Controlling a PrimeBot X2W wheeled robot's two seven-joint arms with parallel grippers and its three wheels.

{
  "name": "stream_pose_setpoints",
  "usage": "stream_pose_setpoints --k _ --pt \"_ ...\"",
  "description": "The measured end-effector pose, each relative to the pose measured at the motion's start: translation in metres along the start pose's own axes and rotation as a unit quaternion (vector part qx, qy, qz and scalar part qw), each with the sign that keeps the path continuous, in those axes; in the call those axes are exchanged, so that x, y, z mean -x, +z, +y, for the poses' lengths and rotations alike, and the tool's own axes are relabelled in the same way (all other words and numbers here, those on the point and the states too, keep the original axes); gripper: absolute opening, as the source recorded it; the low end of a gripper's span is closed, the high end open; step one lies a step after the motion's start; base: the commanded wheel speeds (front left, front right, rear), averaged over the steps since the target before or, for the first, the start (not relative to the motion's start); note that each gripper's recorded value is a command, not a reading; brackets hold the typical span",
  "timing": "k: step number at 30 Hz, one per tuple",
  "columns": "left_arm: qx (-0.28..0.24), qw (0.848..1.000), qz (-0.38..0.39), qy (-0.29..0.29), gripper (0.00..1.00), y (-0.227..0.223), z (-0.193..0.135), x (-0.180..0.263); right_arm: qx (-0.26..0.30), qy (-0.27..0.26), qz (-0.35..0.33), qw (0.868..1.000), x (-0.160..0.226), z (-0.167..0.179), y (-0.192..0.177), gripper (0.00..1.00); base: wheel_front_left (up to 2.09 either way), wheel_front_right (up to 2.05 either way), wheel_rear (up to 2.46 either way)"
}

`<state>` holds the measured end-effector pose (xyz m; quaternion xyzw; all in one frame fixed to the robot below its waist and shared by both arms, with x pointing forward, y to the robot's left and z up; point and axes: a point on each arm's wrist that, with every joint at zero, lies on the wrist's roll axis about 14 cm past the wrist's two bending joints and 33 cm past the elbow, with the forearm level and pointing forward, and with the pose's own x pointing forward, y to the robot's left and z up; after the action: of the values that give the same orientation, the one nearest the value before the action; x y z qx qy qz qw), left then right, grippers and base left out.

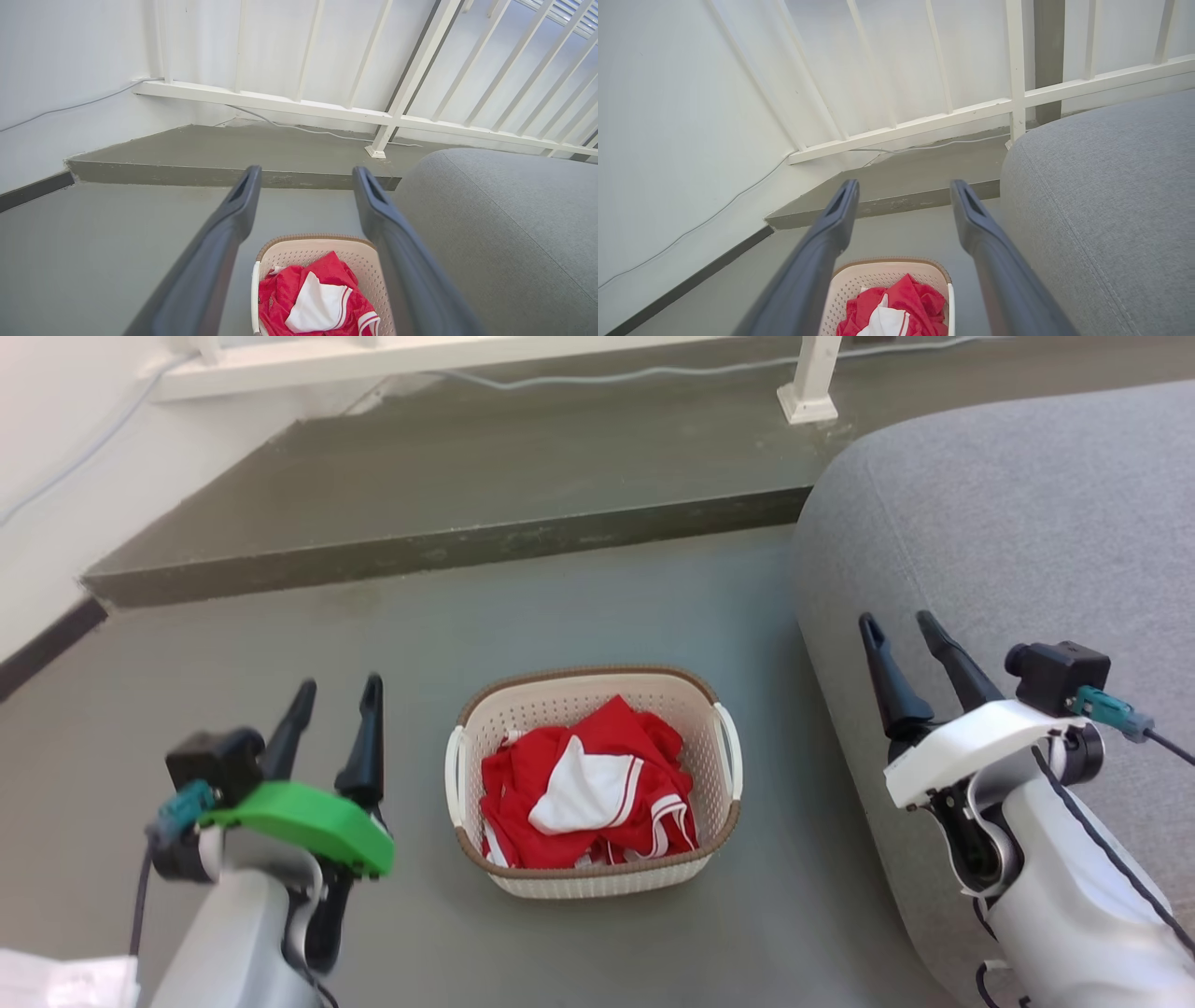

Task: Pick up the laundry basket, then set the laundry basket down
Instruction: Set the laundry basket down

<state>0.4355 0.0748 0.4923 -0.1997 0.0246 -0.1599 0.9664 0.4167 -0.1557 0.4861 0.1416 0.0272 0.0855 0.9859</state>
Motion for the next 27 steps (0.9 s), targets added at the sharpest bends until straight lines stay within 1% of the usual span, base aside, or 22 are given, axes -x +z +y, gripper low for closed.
stream_pose_setpoints --k 8,16,27 --pt "0.002 1.000 -0.006 0.002 1.00 0.000 -0.005 0.022 0.013 -0.019 -0.006 1.000 0.022 -0.004 0.000 1.00 0.00 0.00 0.00" --pt "-0.025 1.000 -0.008 0.003 1.00 0.000 -0.003 0.034 0.024 -0.022 -0.021 0.999 0.026 -0.004 0.007 1.00 0.00 0.00 0.00" --pt "-0.035 0.999 -0.019 0.003 1.00 0.006 -0.003 0.037 0.025 -0.031 -0.026 0.999 0.032 -0.006 0.007 1.00 0.00 0.00 0.00"
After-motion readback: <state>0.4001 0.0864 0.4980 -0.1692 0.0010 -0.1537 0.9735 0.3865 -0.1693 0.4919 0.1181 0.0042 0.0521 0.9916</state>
